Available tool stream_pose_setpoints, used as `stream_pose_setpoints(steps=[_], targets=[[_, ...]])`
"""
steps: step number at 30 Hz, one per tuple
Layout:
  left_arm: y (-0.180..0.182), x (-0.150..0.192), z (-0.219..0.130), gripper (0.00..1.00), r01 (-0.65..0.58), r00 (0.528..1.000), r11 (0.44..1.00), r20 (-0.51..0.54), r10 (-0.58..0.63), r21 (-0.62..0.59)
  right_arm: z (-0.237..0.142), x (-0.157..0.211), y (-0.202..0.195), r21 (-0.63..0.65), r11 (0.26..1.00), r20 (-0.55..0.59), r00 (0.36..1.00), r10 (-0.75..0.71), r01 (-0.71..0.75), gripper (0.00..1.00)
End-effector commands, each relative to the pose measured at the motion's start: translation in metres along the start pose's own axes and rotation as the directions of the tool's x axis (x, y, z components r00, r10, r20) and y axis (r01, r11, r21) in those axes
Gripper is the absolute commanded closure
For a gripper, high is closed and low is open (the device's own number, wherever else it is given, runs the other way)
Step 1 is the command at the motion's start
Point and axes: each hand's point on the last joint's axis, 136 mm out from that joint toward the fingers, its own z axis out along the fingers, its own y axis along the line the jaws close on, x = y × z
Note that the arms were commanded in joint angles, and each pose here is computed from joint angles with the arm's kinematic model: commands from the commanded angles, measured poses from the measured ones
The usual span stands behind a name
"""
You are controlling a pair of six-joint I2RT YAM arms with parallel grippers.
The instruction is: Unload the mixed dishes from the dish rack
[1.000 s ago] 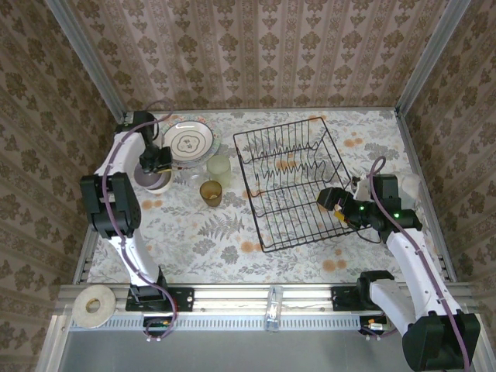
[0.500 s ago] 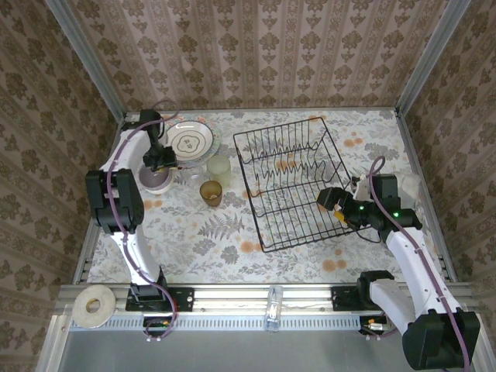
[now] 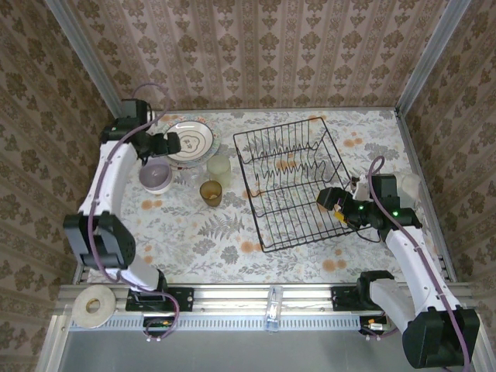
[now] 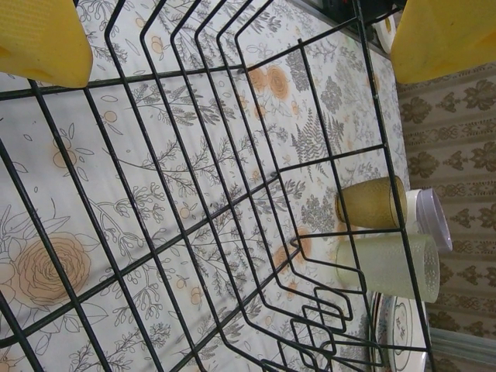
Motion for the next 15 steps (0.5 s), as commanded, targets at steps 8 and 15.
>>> stream_pose_setpoints(steps=[8,15], targets=[[-0.061,0.032,-0.076,0.00,0.039,0.986,0.958,0.144,-0.083,0.285,-0.003,-0.013,-0.005,0.067,0.998,0.046,0.999,-0.011,0.008,0.00],[-0.130,0.084,-0.097,0.00,-0.117,0.983,0.936,0.175,0.061,0.331,-0.009,-0.033,-0.016,0.173,0.985,0.116,0.992,-0.042,0.021,0.00]])
